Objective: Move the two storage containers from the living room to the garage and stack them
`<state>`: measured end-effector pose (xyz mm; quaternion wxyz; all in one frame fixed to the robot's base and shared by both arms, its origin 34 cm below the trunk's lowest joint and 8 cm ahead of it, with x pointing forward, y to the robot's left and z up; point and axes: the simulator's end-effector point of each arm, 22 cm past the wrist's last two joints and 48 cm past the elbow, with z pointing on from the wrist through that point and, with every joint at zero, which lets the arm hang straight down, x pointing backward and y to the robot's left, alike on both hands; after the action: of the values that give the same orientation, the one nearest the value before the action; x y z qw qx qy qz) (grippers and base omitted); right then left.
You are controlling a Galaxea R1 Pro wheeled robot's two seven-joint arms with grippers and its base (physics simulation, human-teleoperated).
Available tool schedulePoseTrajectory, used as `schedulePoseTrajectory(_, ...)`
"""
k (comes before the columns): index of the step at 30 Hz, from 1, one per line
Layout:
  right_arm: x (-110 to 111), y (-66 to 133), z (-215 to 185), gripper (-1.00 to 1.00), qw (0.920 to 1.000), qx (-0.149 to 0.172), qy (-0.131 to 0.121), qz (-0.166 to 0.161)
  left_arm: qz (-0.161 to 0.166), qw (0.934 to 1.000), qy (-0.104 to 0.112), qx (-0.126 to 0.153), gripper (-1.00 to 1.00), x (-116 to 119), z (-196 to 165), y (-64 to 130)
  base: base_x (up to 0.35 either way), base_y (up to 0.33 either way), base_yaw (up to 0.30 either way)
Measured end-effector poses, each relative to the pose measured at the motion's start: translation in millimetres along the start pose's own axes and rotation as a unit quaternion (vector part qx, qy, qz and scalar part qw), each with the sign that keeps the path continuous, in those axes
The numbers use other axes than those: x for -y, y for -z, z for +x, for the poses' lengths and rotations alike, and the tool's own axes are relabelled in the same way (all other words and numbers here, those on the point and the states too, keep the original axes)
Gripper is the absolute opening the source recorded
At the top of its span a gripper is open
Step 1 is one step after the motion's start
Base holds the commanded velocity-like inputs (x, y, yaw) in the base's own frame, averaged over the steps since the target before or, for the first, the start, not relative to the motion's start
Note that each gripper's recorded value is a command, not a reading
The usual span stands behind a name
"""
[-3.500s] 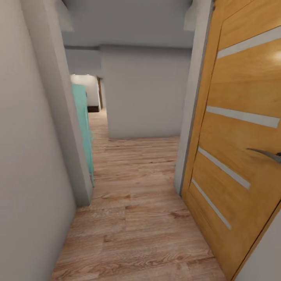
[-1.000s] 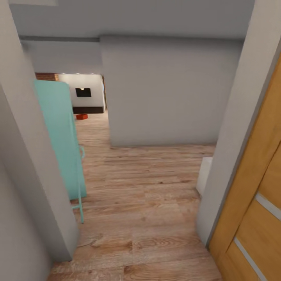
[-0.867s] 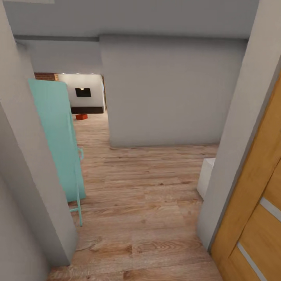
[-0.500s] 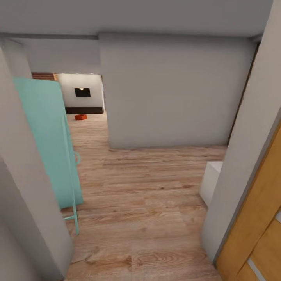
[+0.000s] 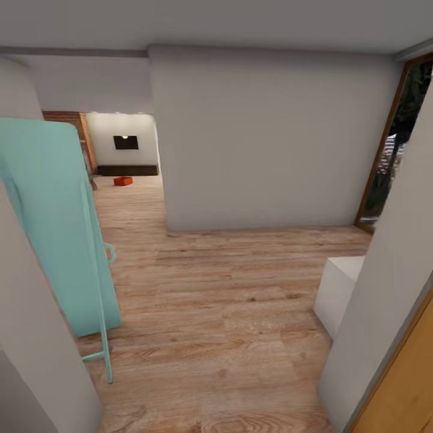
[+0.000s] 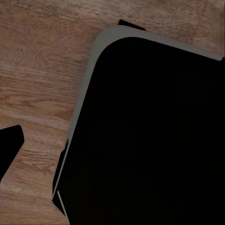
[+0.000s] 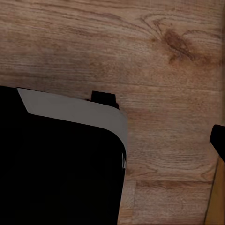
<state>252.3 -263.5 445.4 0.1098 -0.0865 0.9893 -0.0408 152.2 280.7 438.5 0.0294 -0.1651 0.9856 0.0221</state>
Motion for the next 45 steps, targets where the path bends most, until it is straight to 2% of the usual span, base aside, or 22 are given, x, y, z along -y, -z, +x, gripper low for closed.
schedulePoseTrajectory(45, 0.5, 0.0, -0.9, 1.0, 1.0, 0.002, -0.001, 0.0, 0.0, 1.0, -0.002, 0.001, 1.0, 0.5, -0.5, 0.0, 0.322, 0.0, 0.0)
